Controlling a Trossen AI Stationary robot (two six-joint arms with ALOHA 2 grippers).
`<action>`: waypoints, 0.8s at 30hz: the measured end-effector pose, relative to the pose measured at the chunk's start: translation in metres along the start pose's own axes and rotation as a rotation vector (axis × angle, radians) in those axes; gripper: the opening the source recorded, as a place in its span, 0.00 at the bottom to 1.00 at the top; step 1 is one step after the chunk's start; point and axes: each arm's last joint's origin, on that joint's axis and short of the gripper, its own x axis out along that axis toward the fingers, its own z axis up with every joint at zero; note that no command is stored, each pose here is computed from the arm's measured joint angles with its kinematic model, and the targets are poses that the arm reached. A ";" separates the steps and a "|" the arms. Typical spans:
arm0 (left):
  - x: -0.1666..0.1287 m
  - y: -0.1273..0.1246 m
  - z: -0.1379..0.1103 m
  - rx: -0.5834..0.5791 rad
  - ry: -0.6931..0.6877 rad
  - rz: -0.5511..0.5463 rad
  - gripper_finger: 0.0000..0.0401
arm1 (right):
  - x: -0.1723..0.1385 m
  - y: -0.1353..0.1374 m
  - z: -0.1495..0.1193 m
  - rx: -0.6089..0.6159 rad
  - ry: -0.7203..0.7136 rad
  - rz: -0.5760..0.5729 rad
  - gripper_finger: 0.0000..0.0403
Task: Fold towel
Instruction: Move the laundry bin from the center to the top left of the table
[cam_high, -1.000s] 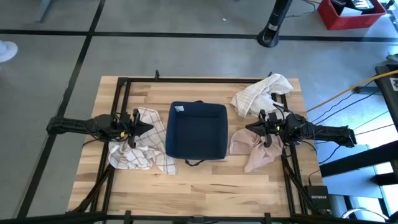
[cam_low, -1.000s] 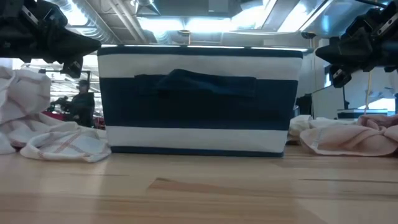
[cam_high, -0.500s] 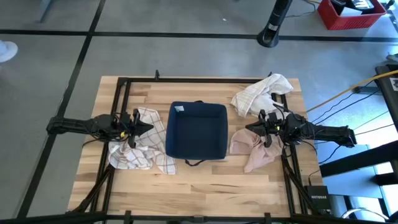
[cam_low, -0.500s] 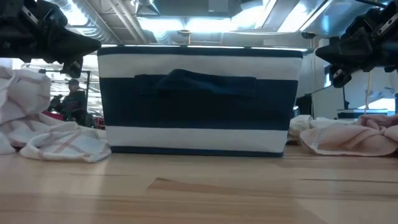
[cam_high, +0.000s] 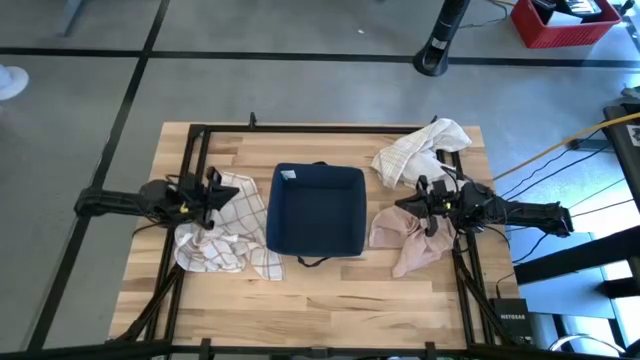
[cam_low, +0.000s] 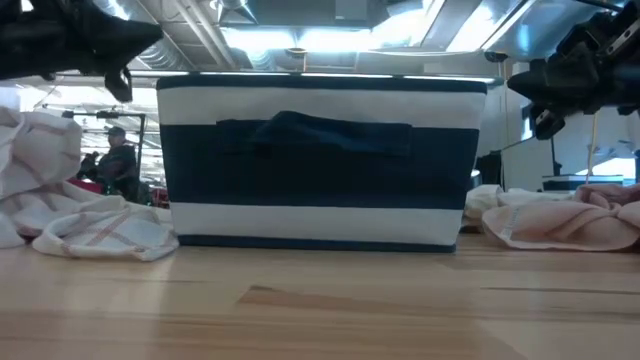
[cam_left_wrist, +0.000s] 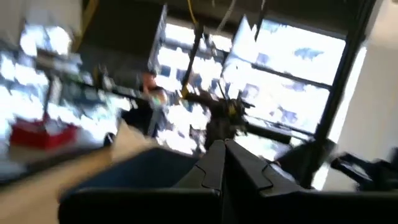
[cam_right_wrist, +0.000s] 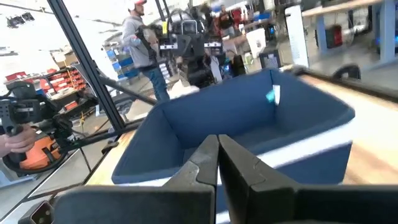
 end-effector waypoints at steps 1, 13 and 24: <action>0.000 0.000 0.002 0.020 -0.006 0.006 0.01 | 0.000 0.000 0.002 -0.016 -0.023 -0.020 0.04; 0.047 -0.015 0.053 0.280 0.227 0.092 0.00 | -0.003 -0.004 0.019 -0.191 -0.234 -0.273 0.04; 0.128 -0.034 0.071 0.315 0.608 0.170 0.00 | -0.007 -0.001 0.032 -0.294 -0.325 -0.333 0.04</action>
